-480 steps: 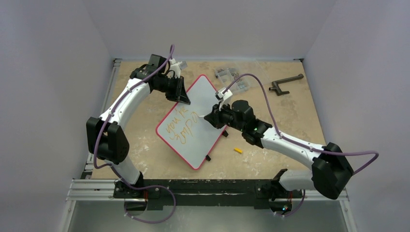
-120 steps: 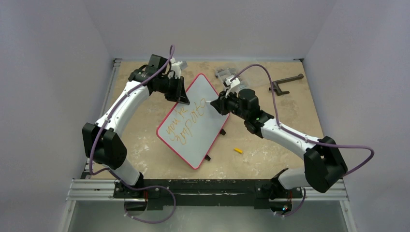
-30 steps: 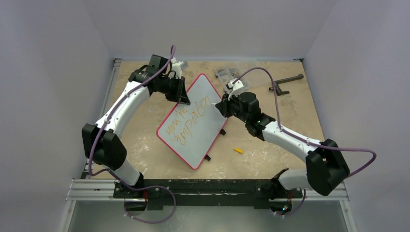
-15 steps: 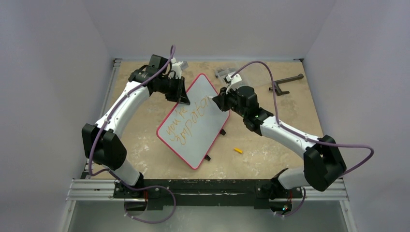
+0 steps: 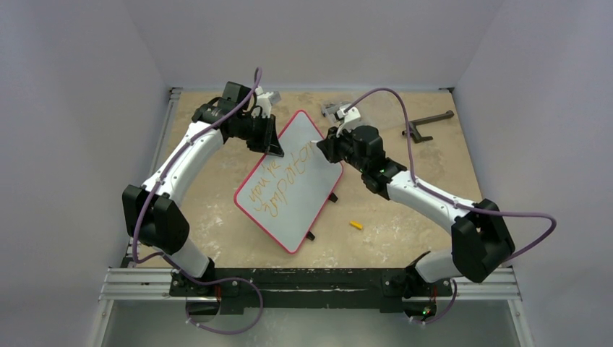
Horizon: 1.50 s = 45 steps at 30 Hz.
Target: Write a sentence on the whiteboard
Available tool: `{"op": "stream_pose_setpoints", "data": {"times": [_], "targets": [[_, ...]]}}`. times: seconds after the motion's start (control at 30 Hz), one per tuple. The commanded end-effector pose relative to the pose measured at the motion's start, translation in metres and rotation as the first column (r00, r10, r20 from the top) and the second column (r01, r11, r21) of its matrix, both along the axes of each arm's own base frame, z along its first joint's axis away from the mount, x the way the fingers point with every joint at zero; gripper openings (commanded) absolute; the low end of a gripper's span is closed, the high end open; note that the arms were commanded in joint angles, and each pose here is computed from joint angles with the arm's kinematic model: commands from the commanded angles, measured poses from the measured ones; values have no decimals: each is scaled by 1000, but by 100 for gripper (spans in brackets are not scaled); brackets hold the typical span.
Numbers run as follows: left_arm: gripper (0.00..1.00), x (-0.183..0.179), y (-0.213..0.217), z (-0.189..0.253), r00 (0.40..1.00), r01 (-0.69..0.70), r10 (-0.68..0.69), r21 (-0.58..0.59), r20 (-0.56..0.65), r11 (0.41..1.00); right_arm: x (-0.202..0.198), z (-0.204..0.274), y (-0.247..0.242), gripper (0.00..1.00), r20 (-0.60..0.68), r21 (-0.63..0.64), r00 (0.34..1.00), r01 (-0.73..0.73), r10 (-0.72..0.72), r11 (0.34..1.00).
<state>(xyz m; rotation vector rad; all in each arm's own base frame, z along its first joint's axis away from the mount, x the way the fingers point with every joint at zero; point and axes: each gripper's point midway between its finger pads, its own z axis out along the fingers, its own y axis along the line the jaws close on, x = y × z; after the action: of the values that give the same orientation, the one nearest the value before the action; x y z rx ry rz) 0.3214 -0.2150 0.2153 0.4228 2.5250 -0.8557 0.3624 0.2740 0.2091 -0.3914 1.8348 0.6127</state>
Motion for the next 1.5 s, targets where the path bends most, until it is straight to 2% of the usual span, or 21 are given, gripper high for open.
{"op": "stream_pose_setpoints", "data": {"times": [0.0,0.33,0.9,1.23,1.47], "targets": [[0,6,15,0,996,8,-18,99,93,995,9,11,4,0,13,15,1000,27,-27,1000],[0,6,15,0,995,8,-17,99,94,995,12,2,-2,0,-8,-11,998,60,-60,998],[0,6,14,0,996,10,-19,96,93,995,-15,-31,-16,0,-72,-58,997,30,-34,998],[0,6,13,0,996,10,-19,96,92,995,-19,-26,-20,0,-68,-60,997,30,-34,998],[0,6,13,0,995,10,-19,97,93,995,-21,-5,-24,0,-23,-26,998,51,-52,998]]}}
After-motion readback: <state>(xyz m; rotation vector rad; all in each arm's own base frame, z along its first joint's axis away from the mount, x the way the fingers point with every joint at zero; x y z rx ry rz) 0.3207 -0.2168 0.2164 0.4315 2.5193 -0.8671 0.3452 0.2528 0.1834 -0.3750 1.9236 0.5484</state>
